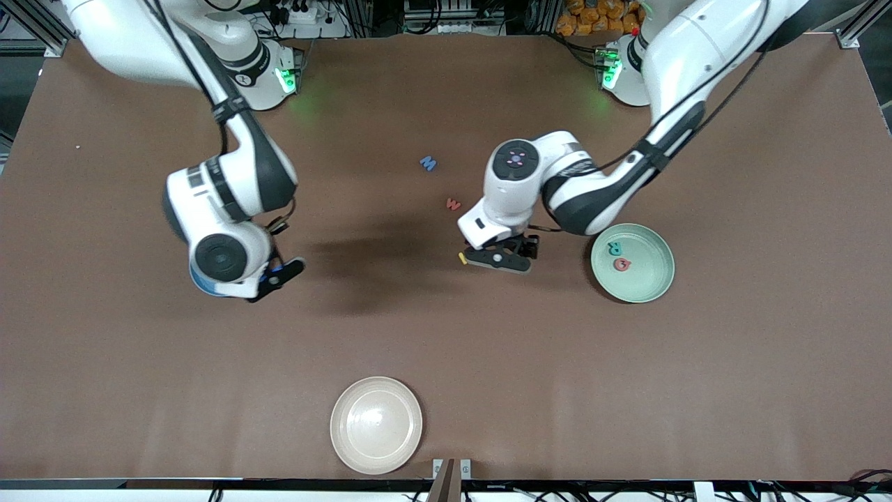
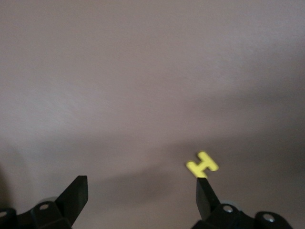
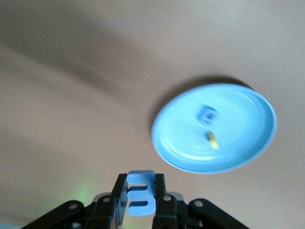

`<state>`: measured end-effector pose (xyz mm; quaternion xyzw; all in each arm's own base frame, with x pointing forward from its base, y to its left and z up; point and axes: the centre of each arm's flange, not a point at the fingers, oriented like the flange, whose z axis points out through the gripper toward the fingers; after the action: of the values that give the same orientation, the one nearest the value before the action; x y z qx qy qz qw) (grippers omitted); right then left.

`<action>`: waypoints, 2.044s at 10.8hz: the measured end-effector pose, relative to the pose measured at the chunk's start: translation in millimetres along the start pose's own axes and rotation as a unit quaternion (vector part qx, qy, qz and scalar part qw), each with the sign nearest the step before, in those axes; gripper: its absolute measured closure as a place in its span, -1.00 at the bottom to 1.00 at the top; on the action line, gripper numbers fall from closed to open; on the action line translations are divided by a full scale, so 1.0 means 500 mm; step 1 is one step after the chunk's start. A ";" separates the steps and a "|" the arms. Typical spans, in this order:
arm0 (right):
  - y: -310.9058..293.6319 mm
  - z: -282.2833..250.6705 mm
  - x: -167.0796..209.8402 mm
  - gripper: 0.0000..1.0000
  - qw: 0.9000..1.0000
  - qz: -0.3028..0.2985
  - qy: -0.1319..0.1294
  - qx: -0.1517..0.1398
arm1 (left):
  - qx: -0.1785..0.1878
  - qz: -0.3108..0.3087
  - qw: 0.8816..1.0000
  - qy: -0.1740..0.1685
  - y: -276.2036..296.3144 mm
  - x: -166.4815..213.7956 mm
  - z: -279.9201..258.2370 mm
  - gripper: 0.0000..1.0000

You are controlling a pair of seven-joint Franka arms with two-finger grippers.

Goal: Sort upper and lower case letters into plates
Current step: 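Release the m on the blue plate while the left gripper grasps the H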

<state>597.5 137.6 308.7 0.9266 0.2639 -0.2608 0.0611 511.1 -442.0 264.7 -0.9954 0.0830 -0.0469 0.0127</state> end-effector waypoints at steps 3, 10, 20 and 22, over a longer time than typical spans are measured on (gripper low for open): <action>0.110 0.116 0.000 0.45 0.999 0.039 -0.024 0.029 | 0.004 -0.146 0.989 -0.034 0.092 -0.038 0.072 -1.00; 0.170 0.144 -0.007 -0.53 0.994 0.077 0.004 0.076 | 0.004 -0.354 0.934 -0.055 0.082 -0.034 0.179 -1.00; 0.118 -0.207 -0.089 -1.00 0.975 0.136 0.108 0.141 | 0.002 -0.372 0.927 -0.036 0.108 -0.010 0.187 0.09; 0.040 -0.228 -0.062 -1.00 0.969 0.153 0.108 0.163 | 0.001 -0.375 0.926 -0.039 0.108 -0.009 0.186 0.22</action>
<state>637.0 135.0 421.6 0.9760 0.0779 -0.1867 -0.0805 506.8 -493.1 170.0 -0.9548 -0.2972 -0.0097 -0.0020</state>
